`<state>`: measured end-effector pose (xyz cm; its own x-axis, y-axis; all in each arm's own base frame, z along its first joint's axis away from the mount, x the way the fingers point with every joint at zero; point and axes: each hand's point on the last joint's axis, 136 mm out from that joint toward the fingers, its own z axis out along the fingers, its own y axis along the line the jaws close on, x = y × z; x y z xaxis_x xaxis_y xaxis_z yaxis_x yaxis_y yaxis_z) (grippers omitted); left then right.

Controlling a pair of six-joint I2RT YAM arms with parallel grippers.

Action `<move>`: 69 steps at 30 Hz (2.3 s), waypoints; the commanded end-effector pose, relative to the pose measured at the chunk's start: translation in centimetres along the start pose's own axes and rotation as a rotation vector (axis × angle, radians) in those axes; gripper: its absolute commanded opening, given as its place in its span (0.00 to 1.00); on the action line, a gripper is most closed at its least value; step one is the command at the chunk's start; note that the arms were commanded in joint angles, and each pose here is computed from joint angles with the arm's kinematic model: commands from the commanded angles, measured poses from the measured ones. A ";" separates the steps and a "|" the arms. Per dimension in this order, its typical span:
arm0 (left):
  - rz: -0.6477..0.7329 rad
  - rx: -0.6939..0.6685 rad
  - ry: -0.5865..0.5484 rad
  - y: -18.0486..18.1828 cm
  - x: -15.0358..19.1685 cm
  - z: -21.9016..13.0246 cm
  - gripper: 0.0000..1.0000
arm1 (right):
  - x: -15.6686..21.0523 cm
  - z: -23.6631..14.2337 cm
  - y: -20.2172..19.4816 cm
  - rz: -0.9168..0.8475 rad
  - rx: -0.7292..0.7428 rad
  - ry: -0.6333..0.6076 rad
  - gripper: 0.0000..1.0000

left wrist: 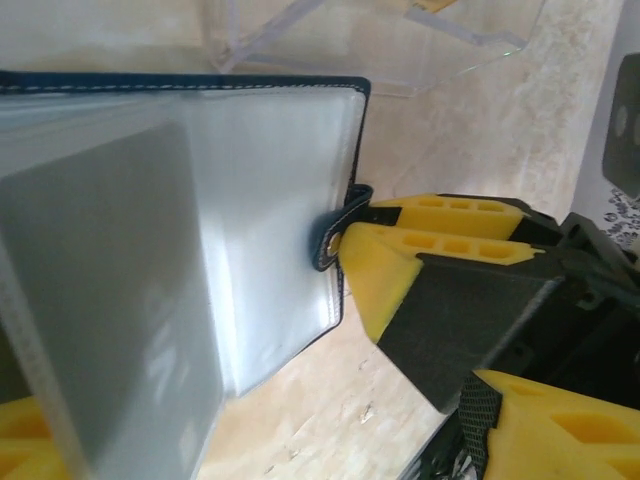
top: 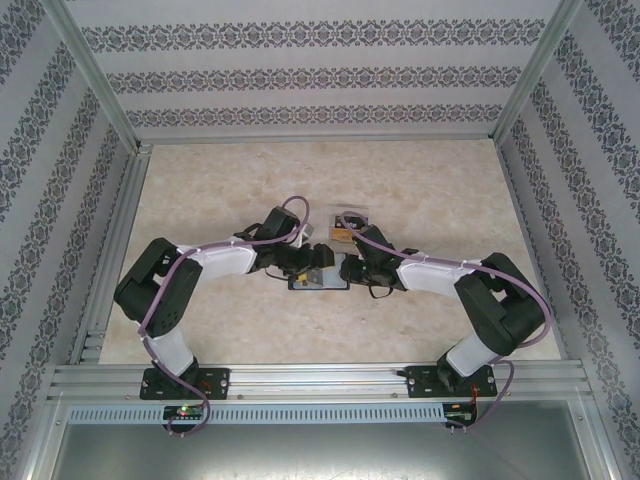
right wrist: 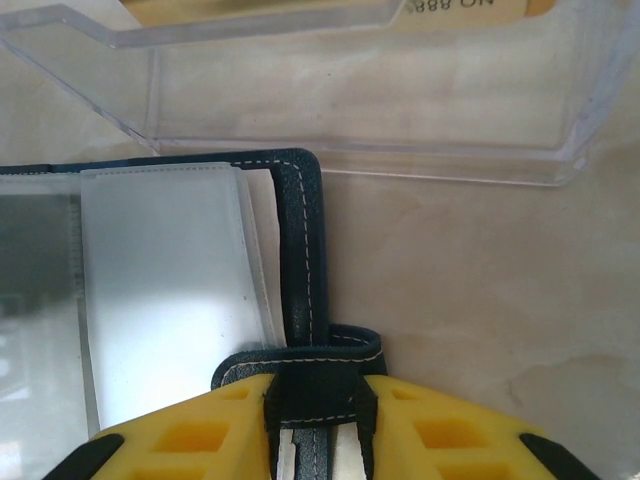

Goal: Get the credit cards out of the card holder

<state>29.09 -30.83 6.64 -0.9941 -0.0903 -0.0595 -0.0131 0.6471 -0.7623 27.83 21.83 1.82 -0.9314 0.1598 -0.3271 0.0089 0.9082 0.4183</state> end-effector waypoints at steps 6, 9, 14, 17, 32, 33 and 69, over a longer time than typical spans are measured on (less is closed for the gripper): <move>0.054 0.137 0.027 -4.7 -0.8 1.6 0.75 | 3.3 1.2 -2.1 0.020 0.068 0.122 0.31; 0.056 0.169 0.038 -5.5 -0.9 2.2 0.74 | 3.3 1.1 -2.1 0.027 0.063 0.117 0.31; 0.054 0.148 0.036 -5.2 -0.8 2.1 0.73 | 3.2 0.8 -2.2 0.030 0.064 0.111 0.30; 0.066 0.124 0.010 -5.1 -1.0 1.0 0.73 | 2.9 0.5 -2.4 0.035 0.065 0.100 0.30; -0.031 -0.071 -0.093 1.2 -1.2 -2.5 0.60 | -0.9 -3.2 -0.7 -0.004 0.038 -0.032 0.27; -0.039 -0.071 -0.091 1.5 -1.1 -2.3 0.59 | -1.0 -3.3 -0.3 -0.021 0.035 -0.034 0.26; -0.085 -0.050 -0.003 2.0 -1.1 0.7 0.33 | 2.2 1.7 1.0 -0.088 0.057 0.137 0.10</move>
<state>30.02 -29.34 4.35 -0.9872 -0.1592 -0.0025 -0.1091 0.6877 -0.7177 27.70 24.29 1.86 -0.9532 0.0544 -0.2972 -0.0691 0.9184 0.3896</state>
